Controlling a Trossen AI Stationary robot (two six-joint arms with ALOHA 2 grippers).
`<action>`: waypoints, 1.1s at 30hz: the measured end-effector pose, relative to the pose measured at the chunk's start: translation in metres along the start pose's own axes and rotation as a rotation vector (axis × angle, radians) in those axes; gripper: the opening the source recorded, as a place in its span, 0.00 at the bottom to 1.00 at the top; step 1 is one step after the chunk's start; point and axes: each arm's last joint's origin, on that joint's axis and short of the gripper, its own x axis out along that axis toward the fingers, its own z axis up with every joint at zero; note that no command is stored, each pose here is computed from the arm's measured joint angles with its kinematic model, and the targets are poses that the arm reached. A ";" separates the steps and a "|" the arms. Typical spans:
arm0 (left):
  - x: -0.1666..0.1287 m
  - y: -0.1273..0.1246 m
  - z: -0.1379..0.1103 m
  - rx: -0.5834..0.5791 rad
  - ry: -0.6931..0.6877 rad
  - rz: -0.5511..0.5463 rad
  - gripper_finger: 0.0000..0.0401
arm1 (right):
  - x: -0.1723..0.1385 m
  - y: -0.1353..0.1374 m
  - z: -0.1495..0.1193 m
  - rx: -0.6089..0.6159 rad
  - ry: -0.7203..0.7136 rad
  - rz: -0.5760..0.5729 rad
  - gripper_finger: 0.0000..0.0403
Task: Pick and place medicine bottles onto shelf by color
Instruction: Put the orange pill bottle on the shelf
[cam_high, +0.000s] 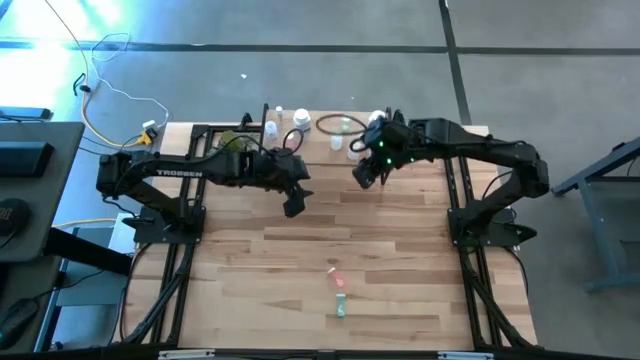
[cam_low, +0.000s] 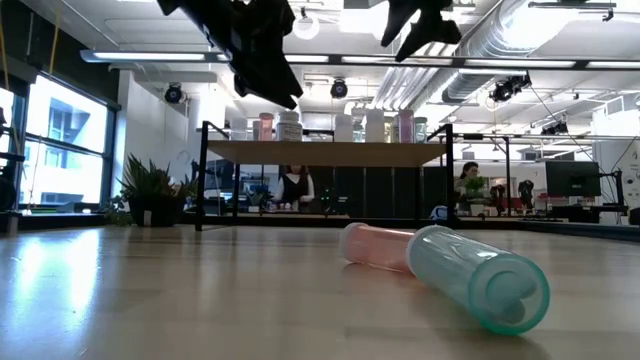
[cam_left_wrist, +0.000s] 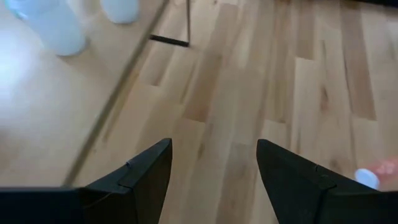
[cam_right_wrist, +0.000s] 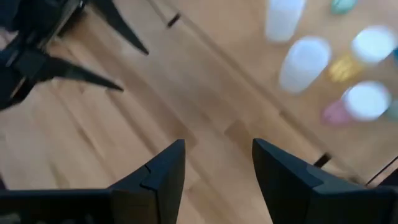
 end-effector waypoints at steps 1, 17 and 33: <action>0.000 -0.003 0.000 0.000 0.002 -0.007 0.56 | 0.000 0.004 -0.004 0.001 0.013 0.003 0.44; -0.010 -0.061 -0.018 -0.178 0.103 -0.093 0.56 | -0.012 0.058 -0.063 0.009 0.170 0.053 0.44; -0.031 -0.106 -0.056 -0.121 0.297 0.007 0.56 | -0.008 0.101 -0.110 0.084 0.208 0.027 0.52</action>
